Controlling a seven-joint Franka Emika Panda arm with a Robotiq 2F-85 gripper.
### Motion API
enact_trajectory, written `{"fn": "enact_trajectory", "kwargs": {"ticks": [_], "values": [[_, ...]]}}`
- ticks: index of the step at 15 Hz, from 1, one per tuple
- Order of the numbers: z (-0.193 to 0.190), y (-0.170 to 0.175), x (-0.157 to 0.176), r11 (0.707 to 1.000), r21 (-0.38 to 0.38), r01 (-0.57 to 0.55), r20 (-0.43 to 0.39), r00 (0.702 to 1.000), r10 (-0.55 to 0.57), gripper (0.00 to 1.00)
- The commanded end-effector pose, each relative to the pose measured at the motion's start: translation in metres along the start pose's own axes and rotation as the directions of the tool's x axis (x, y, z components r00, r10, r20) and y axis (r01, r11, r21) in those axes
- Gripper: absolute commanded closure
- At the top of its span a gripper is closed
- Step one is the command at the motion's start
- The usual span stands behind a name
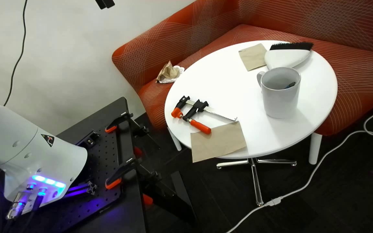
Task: Put the pen on the table
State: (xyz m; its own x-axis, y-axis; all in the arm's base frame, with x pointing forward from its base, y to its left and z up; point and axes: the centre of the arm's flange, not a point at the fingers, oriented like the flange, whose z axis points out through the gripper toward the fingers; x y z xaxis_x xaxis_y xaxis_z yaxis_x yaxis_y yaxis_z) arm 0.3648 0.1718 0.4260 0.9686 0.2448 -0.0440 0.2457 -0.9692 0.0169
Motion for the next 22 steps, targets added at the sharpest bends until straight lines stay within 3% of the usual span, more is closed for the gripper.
{"fn": "enact_trajectory", "kwargs": {"ticks": [1,3,6,10,15,19,22], "values": [[0.002,0.011,0.014,0.997,-0.009,-0.082,-0.051,0.995,0.081,0.00],[-0.001,0.025,0.027,0.988,-0.003,-0.155,-0.098,0.983,0.154,0.00],[-0.005,0.049,0.049,0.955,0.037,-0.295,-0.166,0.940,0.297,0.00],[0.001,0.082,0.081,0.863,0.088,-0.497,-0.224,0.835,0.503,0.00],[0.028,0.122,0.121,0.689,0.138,-0.712,-0.254,0.646,0.719,0.00],[0.057,0.149,0.141,0.520,0.144,-0.842,-0.292,0.466,0.835,0.00],[0.077,0.165,0.141,0.376,0.103,-0.921,-0.314,0.329,0.891,0.00]]}}
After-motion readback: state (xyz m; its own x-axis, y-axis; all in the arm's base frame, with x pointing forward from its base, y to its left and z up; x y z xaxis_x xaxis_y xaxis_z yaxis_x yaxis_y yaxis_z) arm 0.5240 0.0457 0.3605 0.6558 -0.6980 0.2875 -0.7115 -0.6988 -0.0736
